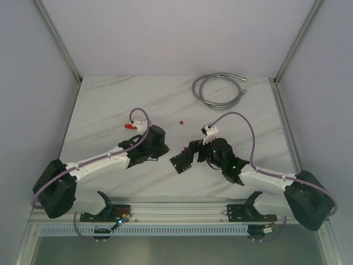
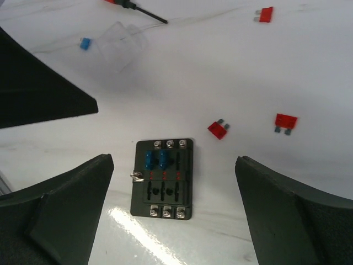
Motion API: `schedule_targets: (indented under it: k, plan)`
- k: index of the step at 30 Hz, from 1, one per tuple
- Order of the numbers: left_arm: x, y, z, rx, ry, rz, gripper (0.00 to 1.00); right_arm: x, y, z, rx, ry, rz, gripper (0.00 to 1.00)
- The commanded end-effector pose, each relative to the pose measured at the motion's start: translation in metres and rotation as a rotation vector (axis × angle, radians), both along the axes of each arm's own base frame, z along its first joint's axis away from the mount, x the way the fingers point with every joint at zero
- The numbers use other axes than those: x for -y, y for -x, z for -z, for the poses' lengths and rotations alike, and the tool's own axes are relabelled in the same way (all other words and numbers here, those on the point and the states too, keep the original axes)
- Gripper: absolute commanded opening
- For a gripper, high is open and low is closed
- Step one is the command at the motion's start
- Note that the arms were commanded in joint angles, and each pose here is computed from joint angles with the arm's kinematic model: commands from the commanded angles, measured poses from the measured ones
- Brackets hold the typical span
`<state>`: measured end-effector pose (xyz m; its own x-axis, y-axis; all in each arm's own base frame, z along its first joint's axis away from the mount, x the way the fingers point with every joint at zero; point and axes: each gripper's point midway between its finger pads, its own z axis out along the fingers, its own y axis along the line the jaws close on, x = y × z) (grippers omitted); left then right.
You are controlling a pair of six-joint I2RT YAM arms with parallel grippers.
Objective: Snap on the fuse box
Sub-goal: Move the fuse to the center of the board.
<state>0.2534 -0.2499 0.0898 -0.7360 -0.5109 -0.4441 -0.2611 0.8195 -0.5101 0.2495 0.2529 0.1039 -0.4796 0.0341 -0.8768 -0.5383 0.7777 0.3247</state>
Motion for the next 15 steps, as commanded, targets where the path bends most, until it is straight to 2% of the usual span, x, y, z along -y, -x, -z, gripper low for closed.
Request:
schedule_targets:
  k: [1, 6, 11, 15]
  plan:
    - [-0.015, -0.011, -0.009, 0.058, -0.015, -0.035, 0.32, -0.015, -0.003, -0.011, 0.043, -0.052, -0.019, 1.0]
    - [-0.068, -0.015, 0.008, 0.032, -0.121, -0.098, 0.38, -0.006, -0.005, 0.0, 0.033, 0.001, 0.014, 1.0]
    - [-0.133, -0.03, 0.012, 0.041, -0.261, -0.206, 0.52, 0.0, -0.008, 0.002, 0.043, 0.033, 0.031, 1.0]
    - [-0.18, -0.044, 0.02, 0.009, -0.358, -0.278, 0.57, 0.003, -0.009, 0.007, 0.041, 0.054, 0.043, 1.0]
